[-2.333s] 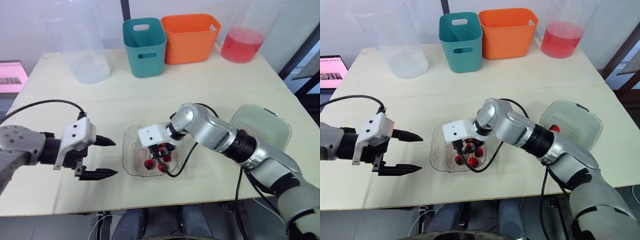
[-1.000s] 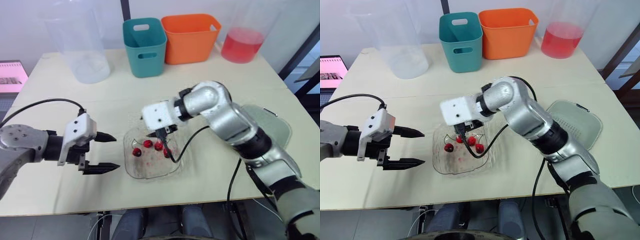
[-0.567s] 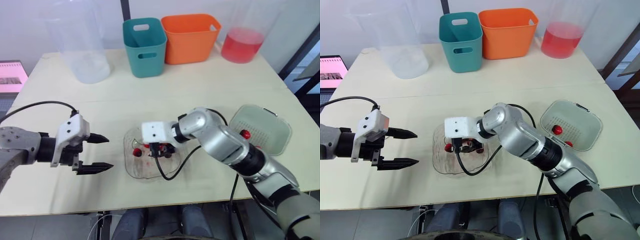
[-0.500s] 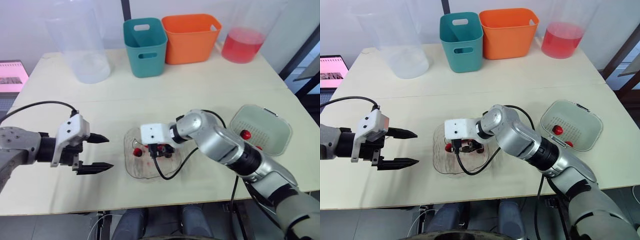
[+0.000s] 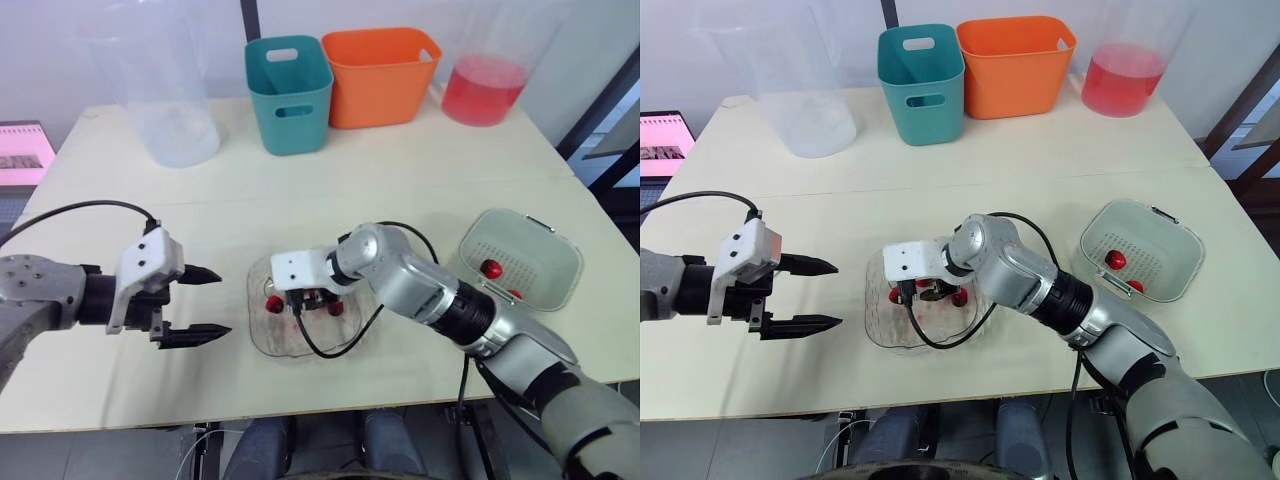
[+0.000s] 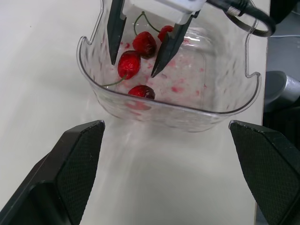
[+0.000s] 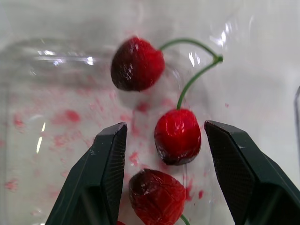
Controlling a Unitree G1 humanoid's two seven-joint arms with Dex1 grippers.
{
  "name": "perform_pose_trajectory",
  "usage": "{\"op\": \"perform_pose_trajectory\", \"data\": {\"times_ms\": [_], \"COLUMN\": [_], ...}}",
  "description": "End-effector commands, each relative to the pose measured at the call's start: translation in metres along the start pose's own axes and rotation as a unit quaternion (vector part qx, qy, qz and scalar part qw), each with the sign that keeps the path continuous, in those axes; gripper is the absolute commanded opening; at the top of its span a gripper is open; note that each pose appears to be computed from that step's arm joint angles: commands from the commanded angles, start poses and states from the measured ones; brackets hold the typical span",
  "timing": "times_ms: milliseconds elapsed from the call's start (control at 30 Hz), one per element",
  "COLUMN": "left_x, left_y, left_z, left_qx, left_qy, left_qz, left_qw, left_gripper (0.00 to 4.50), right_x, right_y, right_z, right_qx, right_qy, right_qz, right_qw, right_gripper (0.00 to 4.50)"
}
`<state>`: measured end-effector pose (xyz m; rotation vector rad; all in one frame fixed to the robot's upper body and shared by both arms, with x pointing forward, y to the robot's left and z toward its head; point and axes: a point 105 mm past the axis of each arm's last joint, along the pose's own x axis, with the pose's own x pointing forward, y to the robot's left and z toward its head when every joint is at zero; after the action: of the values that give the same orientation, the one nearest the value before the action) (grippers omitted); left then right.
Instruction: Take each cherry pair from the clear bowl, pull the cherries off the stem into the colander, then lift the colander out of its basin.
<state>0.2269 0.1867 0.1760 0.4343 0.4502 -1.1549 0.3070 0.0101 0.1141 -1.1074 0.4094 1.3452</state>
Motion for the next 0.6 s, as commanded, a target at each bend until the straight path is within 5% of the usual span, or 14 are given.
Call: {"op": "perform_pose_trajectory", "data": {"times_ms": [33, 133, 200, 433, 600], "left_x": [-0.002, -0.002, -0.002, -0.012, -0.025], "left_y": [-0.001, 0.001, 0.002, 0.012, 0.028], "left_z": [0.008, 0.009, 0.010, 0.018, 0.051], "left_qx": [0.014, 0.017, 0.018, 0.010, -0.007], "left_qy": [-0.010, -0.012, -0.013, -0.035, -0.127], "left_qz": [0.003, 0.004, 0.004, 0.016, 0.021], "left_qw": [1.000, 1.000, 1.000, 0.999, 0.992], "left_gripper": [4.50, 4.50, 4.50, 4.50, 4.50], "right_x": [-0.003, -0.003, -0.006, -0.056, -0.117], "right_y": [-0.004, -0.006, -0.008, -0.019, -0.028], "right_z": [0.010, 0.010, 0.011, 0.017, 0.022], "right_qx": [-0.028, -0.038, -0.041, -0.044, -0.063], "right_qy": [-0.006, -0.001, -0.002, -0.041, -0.115], "right_qz": [-0.012, -0.017, -0.025, -0.073, -0.143], "right_qw": [1.000, 0.999, 0.999, 0.996, 0.981], "right_gripper": [1.93, 0.56, 0.26, 0.26, 0.26]}}
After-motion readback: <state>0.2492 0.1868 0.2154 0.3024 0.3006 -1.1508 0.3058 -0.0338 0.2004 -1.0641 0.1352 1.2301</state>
